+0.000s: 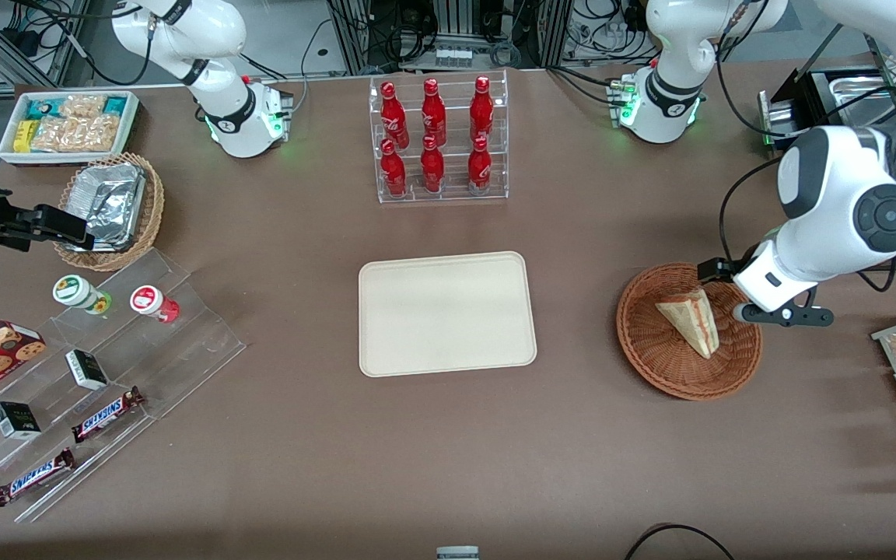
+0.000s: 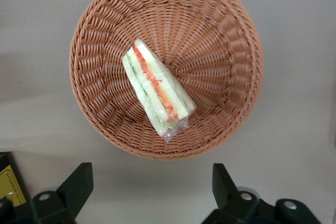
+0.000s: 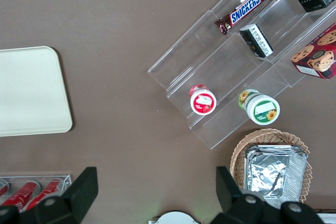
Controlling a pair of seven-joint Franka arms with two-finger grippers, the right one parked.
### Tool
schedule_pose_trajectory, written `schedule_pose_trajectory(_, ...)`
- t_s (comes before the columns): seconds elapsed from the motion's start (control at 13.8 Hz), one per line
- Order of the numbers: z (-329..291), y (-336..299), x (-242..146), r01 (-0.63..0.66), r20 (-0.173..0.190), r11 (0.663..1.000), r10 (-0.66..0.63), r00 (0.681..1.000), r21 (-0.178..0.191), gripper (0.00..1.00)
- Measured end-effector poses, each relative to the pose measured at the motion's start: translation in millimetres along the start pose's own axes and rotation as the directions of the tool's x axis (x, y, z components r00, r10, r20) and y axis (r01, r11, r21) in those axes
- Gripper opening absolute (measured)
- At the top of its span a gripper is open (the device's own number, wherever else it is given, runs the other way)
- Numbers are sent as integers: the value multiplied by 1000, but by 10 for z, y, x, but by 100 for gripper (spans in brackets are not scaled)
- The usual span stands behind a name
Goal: Place sandwich from basket to tray
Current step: 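Move the left gripper over the wrapped sandwich in the wicker basket, then lower the left gripper and close it on the sandwich's wrapped edge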
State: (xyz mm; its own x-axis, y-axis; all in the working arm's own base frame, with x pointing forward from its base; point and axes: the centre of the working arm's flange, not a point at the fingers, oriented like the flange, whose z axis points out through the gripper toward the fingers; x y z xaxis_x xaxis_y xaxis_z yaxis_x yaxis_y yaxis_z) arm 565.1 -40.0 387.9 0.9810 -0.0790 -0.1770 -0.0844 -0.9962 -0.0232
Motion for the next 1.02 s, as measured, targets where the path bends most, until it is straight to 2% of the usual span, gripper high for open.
schedule_pose_trajectory(0.29, 357, -39, 79, 19, -22, 1000, -19, 1000, -8, 100)
schedule_pose_trajectory(0.58, 485, -20, 93, 154, -26, 988, -155, 988, -14, 100)
schedule_pose_trajectory(0.8, 544, 57, 131, 297, -33, 955, -298, 954, -23, 100)
schedule_pose_trajectory(1.02, 581, 76, 163, 431, -38, 902, -432, 901, -35, 100)
